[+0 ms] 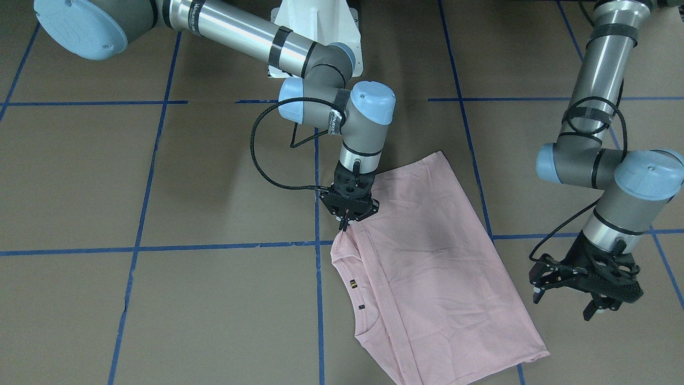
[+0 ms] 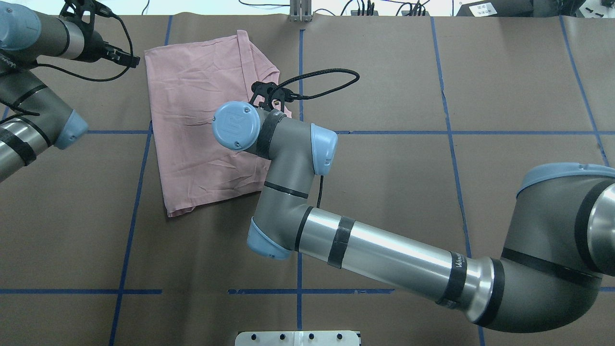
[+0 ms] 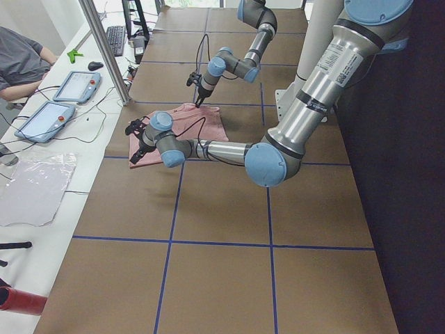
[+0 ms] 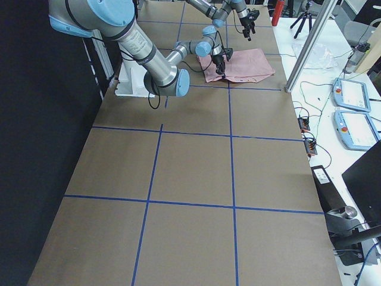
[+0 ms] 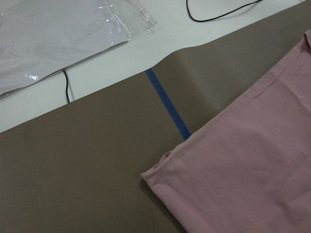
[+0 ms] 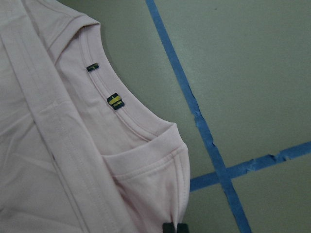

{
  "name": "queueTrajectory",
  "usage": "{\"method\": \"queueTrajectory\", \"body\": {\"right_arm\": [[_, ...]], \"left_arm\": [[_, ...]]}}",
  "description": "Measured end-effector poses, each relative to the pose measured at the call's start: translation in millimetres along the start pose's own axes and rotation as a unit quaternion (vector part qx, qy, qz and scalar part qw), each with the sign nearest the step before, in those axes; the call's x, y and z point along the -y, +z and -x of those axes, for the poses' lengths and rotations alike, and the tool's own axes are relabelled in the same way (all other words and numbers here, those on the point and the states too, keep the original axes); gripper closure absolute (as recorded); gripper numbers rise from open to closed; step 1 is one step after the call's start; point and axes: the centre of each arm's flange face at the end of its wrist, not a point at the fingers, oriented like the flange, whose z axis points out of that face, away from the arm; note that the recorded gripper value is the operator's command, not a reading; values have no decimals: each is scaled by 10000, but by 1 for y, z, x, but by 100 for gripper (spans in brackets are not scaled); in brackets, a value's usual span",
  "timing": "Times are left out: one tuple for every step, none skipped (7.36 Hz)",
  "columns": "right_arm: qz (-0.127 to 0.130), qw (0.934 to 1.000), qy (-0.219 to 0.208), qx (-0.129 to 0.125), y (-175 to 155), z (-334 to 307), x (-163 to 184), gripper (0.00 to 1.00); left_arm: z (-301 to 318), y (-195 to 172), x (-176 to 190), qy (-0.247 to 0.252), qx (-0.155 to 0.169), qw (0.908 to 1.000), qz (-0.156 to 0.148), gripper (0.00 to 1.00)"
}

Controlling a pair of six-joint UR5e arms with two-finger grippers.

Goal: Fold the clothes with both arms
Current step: 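Drag the shirt with the right gripper toward the robot to straighten it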

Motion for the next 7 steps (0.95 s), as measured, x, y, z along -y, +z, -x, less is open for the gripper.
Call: {"method": "queueTrajectory", "body": {"right_arm": [[11, 10000, 2, 23, -11, -17, -3, 100], [-4, 10000, -47, 63, -15, -40, -19, 100], [-74, 9997, -168, 139, -17, -72, -45, 100], [-181, 9989, -349, 245, -22, -114, -79, 100], [-279, 9976, -530, 343, -32, -156, -108, 100], [-340, 9963, -677, 411, -41, -193, -128, 78], [-384, 9952, -786, 439, -46, -218, -142, 1]], "left_arm": [[-1, -2, 0, 7, -14, 10000, -15, 0], [-3, -2, -1, 14, -22, 10000, -19, 0], [-4, -2, -1, 21, -31, 10000, -17, 0], [-5, -1, -2, 26, -38, 10000, -10, 0], [-7, -1, -3, 30, -45, 10000, -6, 0], [-8, 0, -3, 35, -51, 10000, -2, 0], [-8, 0, -3, 40, -54, 10000, 1, 0]]}}
